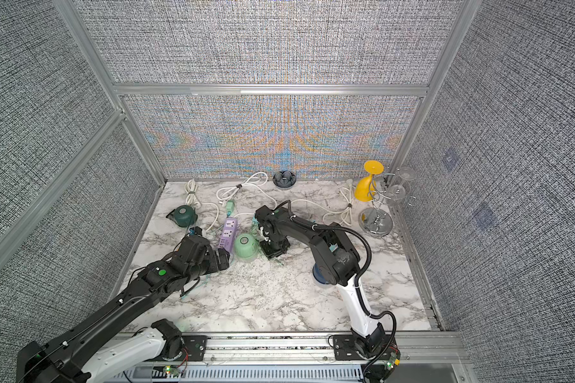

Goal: Charge the cordless meat grinders
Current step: Pick up the charging cable from the center of the board.

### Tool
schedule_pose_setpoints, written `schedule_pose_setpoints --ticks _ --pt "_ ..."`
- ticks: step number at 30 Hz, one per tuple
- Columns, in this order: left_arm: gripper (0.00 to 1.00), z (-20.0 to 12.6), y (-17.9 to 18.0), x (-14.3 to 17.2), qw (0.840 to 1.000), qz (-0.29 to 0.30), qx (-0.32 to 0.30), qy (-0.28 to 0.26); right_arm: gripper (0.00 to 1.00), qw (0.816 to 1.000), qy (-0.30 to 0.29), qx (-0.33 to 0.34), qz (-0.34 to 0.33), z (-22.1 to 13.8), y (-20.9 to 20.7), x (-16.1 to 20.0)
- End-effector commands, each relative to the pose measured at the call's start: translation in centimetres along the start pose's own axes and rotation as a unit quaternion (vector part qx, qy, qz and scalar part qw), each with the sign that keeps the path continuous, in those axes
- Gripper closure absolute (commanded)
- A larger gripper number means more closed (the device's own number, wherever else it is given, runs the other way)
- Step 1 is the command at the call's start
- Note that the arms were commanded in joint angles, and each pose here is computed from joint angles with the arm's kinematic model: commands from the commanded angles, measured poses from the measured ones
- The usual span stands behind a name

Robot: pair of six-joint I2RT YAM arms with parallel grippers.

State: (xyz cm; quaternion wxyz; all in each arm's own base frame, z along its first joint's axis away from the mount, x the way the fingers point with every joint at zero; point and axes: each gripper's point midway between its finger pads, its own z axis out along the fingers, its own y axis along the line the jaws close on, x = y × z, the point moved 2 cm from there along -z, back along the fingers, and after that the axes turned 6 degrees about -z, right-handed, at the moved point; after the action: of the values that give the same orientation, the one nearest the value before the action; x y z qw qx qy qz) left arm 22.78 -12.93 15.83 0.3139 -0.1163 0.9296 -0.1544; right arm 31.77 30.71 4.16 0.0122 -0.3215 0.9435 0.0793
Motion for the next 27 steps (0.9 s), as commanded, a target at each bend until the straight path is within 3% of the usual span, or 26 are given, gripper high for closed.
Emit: schedule_pose_setpoints --ticks 1,7,15,18,23,27 --pt "0.01 0.0 -0.3 -0.2 1.0 -0.001 0.007 -0.003 0.7 1.0 0.006 0.011 -0.007 0.2 0.0 0.2" --pt "0.01 0.0 -0.7 -0.4 1.0 0.001 0.012 -0.001 0.78 0.999 0.021 0.029 -0.005 1.1 -0.1 1.3" --pt "0.01 -0.7 -2.6 -1.1 0.999 0.007 0.045 0.007 0.96 0.999 0.009 0.029 0.025 -0.1 -0.7 2.2" --pt "0.01 -1.0 -4.7 -1.4 0.996 0.013 0.091 0.022 1.0 0.999 -0.011 0.011 0.049 -1.9 -1.0 2.3" --pt "0.16 -1.0 -8.8 -1.1 0.983 -0.003 0.177 0.046 1.0 0.994 -0.058 -0.021 0.092 -6.5 -1.4 2.2" --pt "0.17 -1.4 -12.6 -0.5 0.978 0.048 0.199 0.034 1.0 0.984 -0.109 -0.05 0.135 -10.9 -1.8 1.8"
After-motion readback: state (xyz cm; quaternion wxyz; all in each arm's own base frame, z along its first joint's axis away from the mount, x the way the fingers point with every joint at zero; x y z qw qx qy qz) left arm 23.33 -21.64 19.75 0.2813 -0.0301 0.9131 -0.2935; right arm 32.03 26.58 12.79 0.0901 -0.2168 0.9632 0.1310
